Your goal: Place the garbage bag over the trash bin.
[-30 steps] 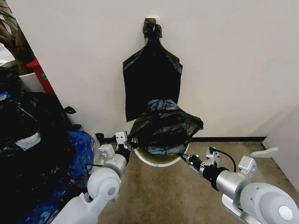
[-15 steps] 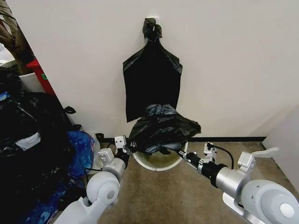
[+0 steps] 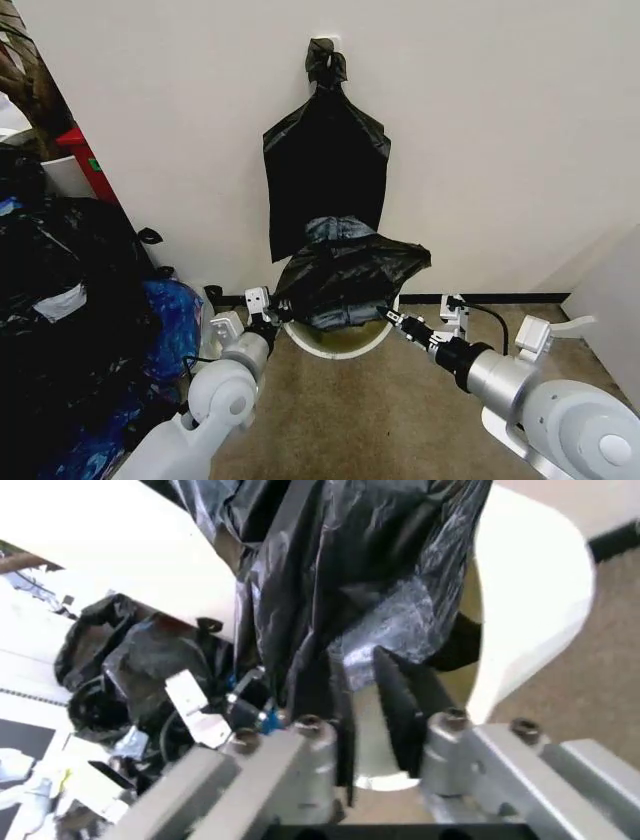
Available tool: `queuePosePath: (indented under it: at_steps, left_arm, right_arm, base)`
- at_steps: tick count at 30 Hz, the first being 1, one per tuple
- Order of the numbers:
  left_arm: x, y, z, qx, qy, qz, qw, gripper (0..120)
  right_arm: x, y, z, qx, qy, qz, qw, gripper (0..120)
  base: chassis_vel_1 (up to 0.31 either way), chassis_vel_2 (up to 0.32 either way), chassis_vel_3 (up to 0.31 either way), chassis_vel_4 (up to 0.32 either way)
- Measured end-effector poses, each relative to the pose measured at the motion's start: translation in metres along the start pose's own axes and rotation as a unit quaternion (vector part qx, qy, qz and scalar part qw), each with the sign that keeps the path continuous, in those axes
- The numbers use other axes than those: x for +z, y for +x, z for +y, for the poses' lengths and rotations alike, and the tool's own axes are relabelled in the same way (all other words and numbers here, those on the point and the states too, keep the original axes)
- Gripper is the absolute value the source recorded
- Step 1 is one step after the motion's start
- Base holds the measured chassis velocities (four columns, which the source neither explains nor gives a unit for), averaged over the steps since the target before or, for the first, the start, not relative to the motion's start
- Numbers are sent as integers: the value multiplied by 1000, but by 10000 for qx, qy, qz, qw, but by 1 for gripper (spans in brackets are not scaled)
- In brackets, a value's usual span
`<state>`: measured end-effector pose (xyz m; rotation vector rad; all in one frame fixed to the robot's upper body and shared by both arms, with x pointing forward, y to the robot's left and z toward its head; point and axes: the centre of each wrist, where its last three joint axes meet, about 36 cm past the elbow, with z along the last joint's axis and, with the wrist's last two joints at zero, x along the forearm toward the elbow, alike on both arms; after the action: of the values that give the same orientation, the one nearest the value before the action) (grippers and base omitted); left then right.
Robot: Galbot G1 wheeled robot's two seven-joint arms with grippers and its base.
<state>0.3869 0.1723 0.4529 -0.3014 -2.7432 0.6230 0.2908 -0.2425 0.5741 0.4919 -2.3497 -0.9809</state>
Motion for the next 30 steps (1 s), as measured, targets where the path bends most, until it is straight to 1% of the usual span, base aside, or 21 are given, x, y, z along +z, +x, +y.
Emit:
queuePosePath:
  at_steps: [4,5,6,8,9,11,12,13,17,19,21,23,24,26,30]
  left_arm:
    - [-7,-7,-5,184,43,-42,9998,1]
    - [-8,-8,-5,253,36,-61,9997,1]
    - [-8,-8,-5,253,36,-61,9997,1]
    - [-9,-11,-6,340,29,-107,9994,1]
    - [-9,-11,-6,349,29,-112,9993,1]
    - [-8,-11,-8,456,-8,-163,9988,1]
    - [-7,-11,-8,479,-38,-180,9987,1]
    - [-7,-11,-8,479,-38,-180,9987,1]
    - [-4,-10,-8,515,-98,-238,9983,1]
    - [-4,-10,-9,517,-108,-273,9982,1]
    - [-5,-10,-9,519,-115,-285,9982,1]
    - [-4,-10,-10,543,-188,-376,9976,1]
    - [-4,-10,-11,560,-232,-417,9973,1]
    - [-2,-10,-10,611,-387,-539,9959,1]
    - [-1,-7,-10,639,-500,-599,9949,1]
  right_arm:
    - [-7,1,1,-36,220,-227,9995,28]
    - [-10,1,3,-125,247,-317,9991,34]
    - [-10,1,3,-125,247,-317,9991,34]
    - [-12,0,5,-336,213,-416,9983,43]
    - [-12,0,6,-361,202,-422,9983,45]
    - [-15,-3,12,-711,-156,-437,9964,56]
    - [-16,-4,14,-771,-311,-430,9956,59]
    - [-16,-4,14,-771,-311,-430,9956,59]
    - [-16,-9,21,-815,-1041,-247,9909,77]
    - [-8,-12,21,-799,-1214,-72,9893,84]
    - [-6,-13,21,-793,-1242,-42,9891,86]
    - [0,-16,23,-668,-1376,33,9882,96]
    - [0,-17,25,-604,-1410,30,9882,98]
    - [2,-20,28,-462,-1472,3,9880,100]
    - [2,-20,29,-329,-1479,-47,9885,100]
  base:
    - [0,0,0,0]
    - [0,0,0,0]
    - [0,0,0,0]
    - [0,0,0,0]
    - [0,0,0,0]
    - [0,0,0,0]
    - [0,0,0,0]
    - [0,0,0,0]
    - [0,0,0,0]
    - [0,0,0,0]
    - [0,0,0,0]
    - [0,0,0,0]
    - [0,0,0,0]
    - [0,0,0,0]
    - [0,0,0,0]
